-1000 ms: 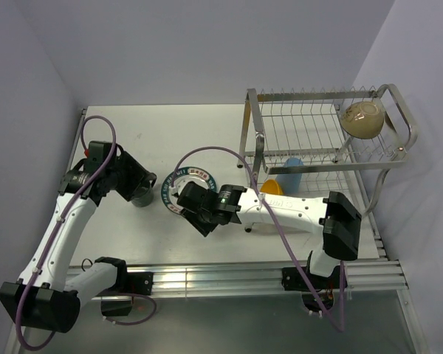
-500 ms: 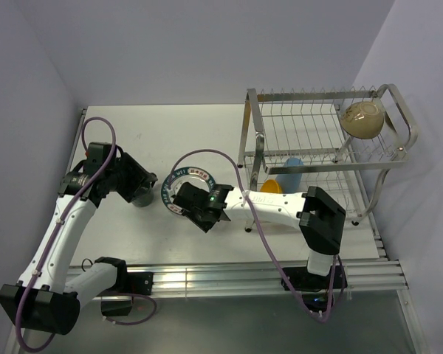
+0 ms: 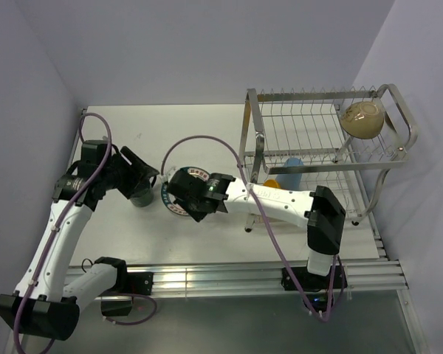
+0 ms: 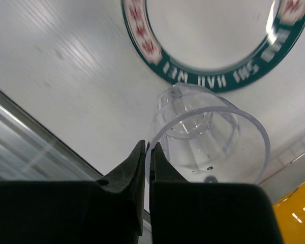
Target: Load the mixed dishes into the dish rack
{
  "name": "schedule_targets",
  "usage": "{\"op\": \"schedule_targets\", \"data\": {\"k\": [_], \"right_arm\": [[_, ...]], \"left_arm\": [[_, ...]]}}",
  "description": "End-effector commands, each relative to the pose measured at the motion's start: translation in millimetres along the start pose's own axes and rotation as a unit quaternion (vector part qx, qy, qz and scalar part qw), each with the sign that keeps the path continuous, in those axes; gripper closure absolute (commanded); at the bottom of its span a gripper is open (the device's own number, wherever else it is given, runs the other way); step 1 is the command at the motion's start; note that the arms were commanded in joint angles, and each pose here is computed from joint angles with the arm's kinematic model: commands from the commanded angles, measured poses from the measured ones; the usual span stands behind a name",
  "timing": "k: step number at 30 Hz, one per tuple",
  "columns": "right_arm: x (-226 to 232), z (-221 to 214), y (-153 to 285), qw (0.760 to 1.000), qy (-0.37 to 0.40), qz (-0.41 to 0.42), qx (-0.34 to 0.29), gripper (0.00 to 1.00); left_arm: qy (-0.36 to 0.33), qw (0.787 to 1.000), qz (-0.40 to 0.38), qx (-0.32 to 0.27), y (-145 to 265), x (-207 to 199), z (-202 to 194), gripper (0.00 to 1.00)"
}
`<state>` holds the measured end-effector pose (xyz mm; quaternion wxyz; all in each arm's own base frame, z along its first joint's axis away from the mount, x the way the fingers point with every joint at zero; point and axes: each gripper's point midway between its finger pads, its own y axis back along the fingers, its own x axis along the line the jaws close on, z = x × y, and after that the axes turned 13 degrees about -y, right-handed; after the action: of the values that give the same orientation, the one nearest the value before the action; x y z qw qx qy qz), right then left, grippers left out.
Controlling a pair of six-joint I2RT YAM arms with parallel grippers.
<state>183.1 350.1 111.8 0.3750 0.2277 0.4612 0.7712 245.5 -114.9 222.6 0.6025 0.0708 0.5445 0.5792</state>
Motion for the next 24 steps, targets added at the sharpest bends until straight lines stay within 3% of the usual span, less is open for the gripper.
{"op": "schedule_targets", "data": {"k": [1, 8, 13, 16, 17, 18, 19, 22, 24], "right_arm": [[11, 73, 80, 0.991, -0.048, 0.045, -0.116, 1.00], [22, 149, 219, 0.947, -0.123, 0.146, -0.258, 1.00], [11, 174, 284, 0.909, -0.154, 0.178, -0.345, 1.00], [-2, 181, 323, 0.877, -0.168, 0.195, -0.405, 1.00], [-2, 185, 325, 0.867, -0.172, 0.201, -0.422, 1.00], [-2, 185, 328, 0.861, -0.172, 0.205, -0.432, 1.00], [-6, 184, 344, 0.848, -0.173, 0.218, -0.451, 1.00], [-5, 186, 360, 0.821, -0.165, 0.243, -0.489, 1.00], [-3, 191, 366, 0.806, -0.158, 0.251, -0.512, 1.00]], "left_arm": [[-0.058, 0.988, -0.119, -0.080, 41, -57, 34, 0.33], [-0.068, 0.946, -0.265, -0.172, 105, -117, 58, 0.28], [0.037, 0.923, -0.342, -0.174, 139, -145, 68, 0.25], [0.108, 0.893, -0.404, -0.166, 158, -158, 73, 0.21], [0.116, 0.871, -0.444, -0.173, 176, -167, 76, 0.20], [0.142, 0.866, -0.454, -0.156, 165, -163, 73, 0.19], [0.193, 0.846, -0.480, -0.130, 170, -166, 74, 0.16], [0.262, 0.792, -0.541, -0.108, 186, -166, 80, 0.10], [0.275, 0.781, -0.551, -0.106, 196, -169, 84, 0.05]]}}
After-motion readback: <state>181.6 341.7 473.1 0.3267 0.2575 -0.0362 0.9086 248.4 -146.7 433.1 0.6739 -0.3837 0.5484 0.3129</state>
